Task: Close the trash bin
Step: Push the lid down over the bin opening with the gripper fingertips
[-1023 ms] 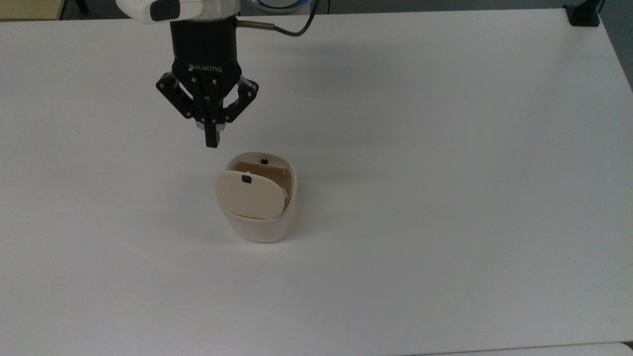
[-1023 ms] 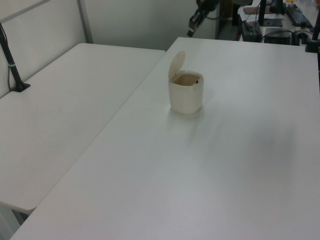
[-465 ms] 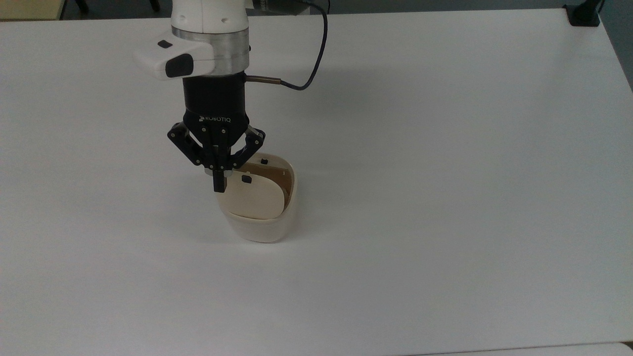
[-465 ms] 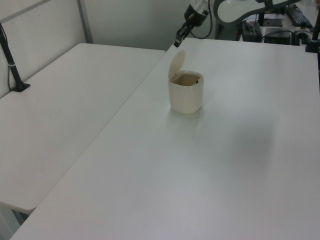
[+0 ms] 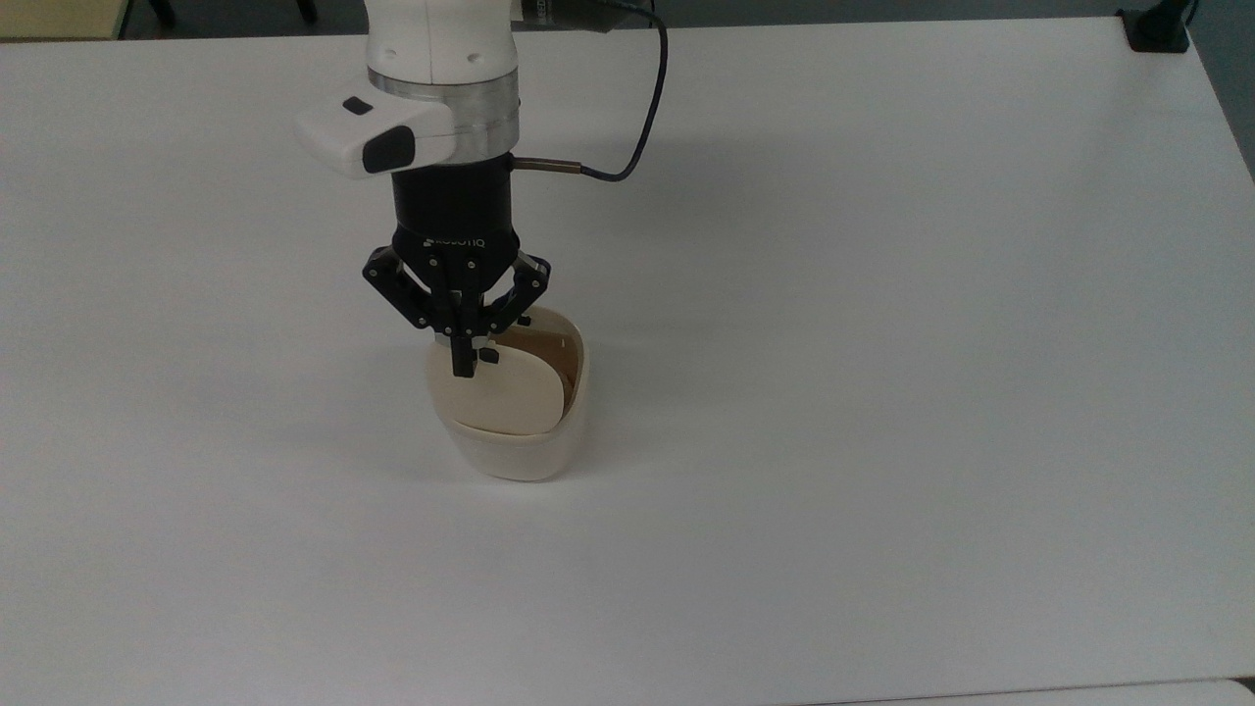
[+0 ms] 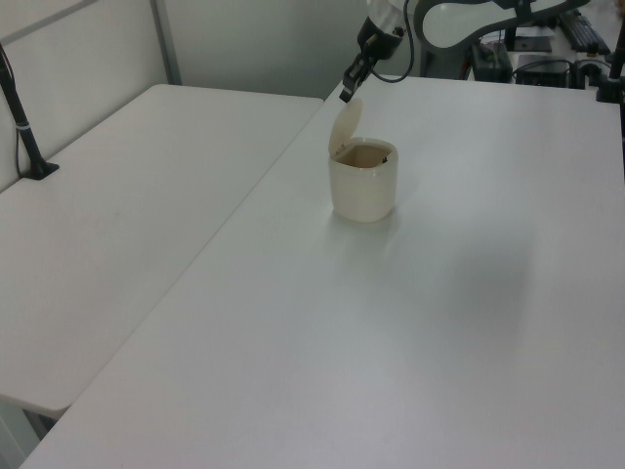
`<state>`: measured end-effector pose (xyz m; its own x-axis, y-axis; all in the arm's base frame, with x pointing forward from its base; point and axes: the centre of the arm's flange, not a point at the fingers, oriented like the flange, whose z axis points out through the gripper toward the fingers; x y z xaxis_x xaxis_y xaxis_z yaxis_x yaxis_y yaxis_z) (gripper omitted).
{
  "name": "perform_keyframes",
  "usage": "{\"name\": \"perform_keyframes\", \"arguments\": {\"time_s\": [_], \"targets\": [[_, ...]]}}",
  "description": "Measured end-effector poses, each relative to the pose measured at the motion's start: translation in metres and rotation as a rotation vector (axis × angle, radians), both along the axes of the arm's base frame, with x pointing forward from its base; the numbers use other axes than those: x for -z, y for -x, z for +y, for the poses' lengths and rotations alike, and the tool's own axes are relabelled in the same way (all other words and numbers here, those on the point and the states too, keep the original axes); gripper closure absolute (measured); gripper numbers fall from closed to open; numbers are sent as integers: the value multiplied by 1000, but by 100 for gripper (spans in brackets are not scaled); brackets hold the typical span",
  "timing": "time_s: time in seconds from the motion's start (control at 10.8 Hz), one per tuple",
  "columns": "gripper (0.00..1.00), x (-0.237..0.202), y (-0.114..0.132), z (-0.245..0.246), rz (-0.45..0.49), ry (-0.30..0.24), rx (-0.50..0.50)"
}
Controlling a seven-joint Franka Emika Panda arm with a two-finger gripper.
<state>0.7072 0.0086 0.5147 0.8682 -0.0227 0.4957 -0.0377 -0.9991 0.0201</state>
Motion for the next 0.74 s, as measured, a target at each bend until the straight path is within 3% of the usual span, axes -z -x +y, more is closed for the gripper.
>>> {"name": "perform_keyframes", "arguments": {"time_s": [0.46,0.74], "targets": [[99,25,14,10,209,69,-28],[99,45,21,38,280,96,-87]]}}
